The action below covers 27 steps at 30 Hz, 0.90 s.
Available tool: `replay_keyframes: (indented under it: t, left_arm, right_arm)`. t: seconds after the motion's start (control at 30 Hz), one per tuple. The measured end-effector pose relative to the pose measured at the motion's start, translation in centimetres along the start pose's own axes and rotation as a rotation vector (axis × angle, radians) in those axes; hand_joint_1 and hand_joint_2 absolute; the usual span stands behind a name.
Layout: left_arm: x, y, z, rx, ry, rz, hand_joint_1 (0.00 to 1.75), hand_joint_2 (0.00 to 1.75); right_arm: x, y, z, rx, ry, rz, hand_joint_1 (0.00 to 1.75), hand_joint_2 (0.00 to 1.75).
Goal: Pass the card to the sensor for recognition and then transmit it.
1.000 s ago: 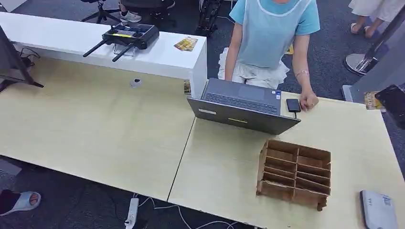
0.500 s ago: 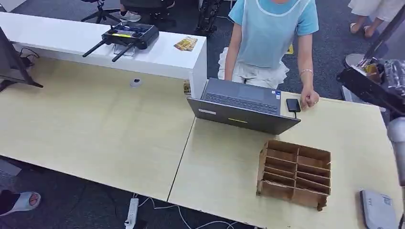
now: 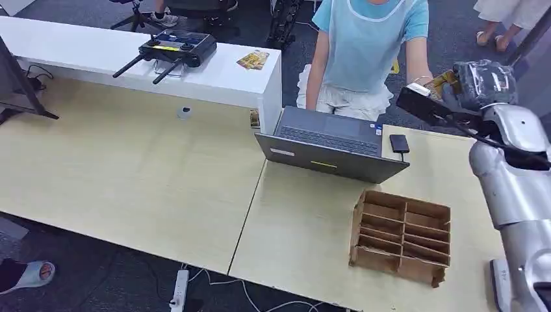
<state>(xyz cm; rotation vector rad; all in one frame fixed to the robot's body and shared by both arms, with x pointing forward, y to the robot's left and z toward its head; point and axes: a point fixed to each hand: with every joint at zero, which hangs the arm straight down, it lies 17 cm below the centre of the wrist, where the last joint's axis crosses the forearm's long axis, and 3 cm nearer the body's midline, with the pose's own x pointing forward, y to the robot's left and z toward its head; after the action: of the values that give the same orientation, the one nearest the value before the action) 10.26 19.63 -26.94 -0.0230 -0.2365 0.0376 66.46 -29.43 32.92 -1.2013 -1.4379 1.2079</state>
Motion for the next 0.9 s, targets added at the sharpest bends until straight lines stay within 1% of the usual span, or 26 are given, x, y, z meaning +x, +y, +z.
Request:
replay_keyframes:
  t: [0.2,0.47,0.5,0.53,0.77,0.9]
  left_arm:
    - [0.1,-0.1,0.0,-0.007,-0.004,-0.023,0.0,0.0]
    - [0.1,-0.1,0.0,-0.007,-0.005,-0.021,0.0,0.0]
    - [0.1,-0.1,0.0,-0.007,-0.005,-0.02,0.0,0.0]
    - [0.1,-0.1,0.0,-0.007,-0.005,-0.02,0.0,0.0]
    - [0.1,-0.1,0.0,-0.007,-0.005,-0.02,0.0,0.0]
    - [0.0,-0.1,0.0,-0.007,-0.003,-0.022,0.0,0.0]
  right_arm:
    - [2.0,0.2,-0.5,-0.001,-0.033,0.085,1.75,1.75]
    - [2.1,0.5,-0.8,-0.001,-0.035,0.146,1.75,1.75]
    - [2.1,0.5,-0.8,0.001,-0.034,0.15,1.19,1.75]
    - [2.0,0.6,-0.8,0.001,-0.032,0.153,0.0,1.75]
    - [2.0,0.7,-0.8,-0.001,-0.021,0.155,0.0,1.75]
    - [2.1,0.2,-0.8,-0.025,-0.021,0.096,0.0,1.75]
